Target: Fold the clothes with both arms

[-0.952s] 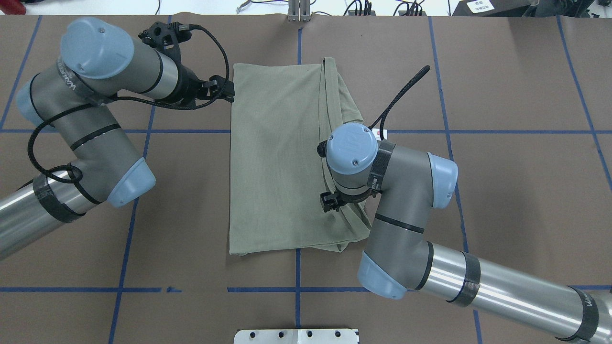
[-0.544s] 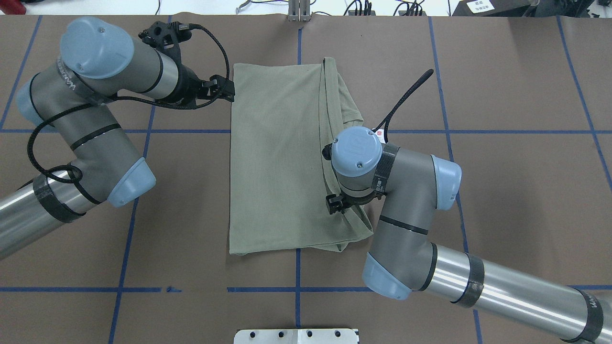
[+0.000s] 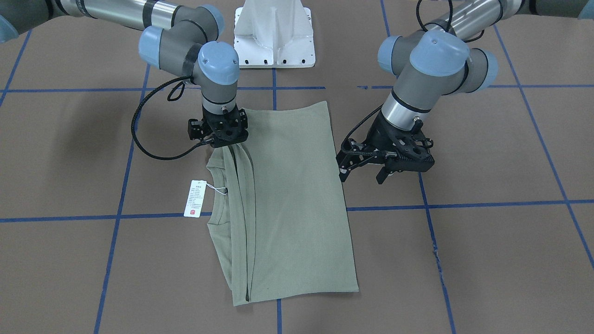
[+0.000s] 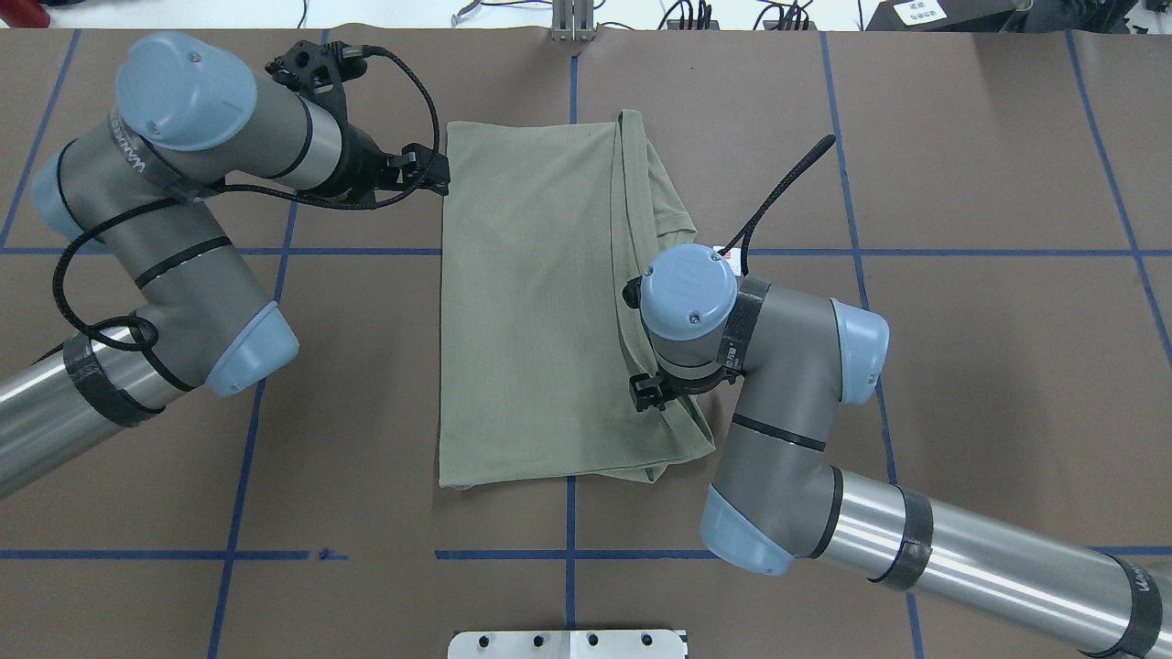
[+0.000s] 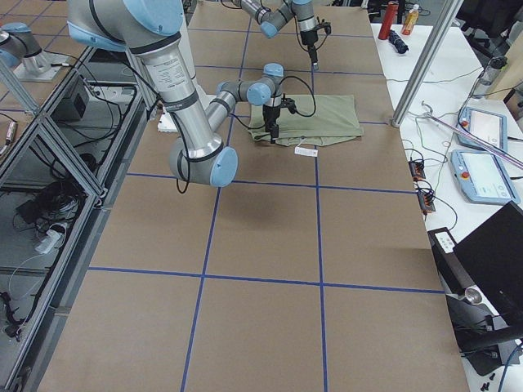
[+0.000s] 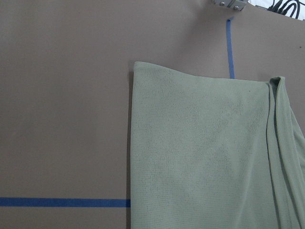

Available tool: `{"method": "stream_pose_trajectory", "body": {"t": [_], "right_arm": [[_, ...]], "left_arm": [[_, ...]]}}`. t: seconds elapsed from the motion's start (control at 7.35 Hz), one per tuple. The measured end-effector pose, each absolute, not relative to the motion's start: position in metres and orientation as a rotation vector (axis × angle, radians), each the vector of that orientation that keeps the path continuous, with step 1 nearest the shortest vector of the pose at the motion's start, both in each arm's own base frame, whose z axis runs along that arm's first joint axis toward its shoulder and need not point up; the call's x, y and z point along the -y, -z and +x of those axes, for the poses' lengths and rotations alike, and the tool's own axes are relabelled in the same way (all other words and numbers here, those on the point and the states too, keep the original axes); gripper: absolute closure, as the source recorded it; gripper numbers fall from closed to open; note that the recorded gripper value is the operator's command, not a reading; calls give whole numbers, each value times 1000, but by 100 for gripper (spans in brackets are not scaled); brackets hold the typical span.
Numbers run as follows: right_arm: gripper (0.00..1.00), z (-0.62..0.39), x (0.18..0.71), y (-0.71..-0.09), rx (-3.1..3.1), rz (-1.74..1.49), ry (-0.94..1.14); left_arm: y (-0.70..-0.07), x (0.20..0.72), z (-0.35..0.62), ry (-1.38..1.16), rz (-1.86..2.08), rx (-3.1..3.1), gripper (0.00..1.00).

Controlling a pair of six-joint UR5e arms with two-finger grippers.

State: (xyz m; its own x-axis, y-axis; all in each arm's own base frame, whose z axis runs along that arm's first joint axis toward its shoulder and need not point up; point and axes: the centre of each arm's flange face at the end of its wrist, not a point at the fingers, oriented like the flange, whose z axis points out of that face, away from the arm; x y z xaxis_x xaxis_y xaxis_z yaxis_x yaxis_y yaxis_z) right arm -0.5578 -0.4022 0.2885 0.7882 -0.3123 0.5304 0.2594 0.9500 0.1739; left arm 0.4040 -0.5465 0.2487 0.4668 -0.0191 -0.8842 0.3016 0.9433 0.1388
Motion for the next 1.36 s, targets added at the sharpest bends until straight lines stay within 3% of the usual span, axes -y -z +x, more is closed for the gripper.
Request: {"method": "stream_pose_trajectory", "body": {"t": [1.36], "right_arm": [[0,-565,394,-289,589,86,312]], "left_arm": [[-249,547,404,200,294,-1071,0]]}}
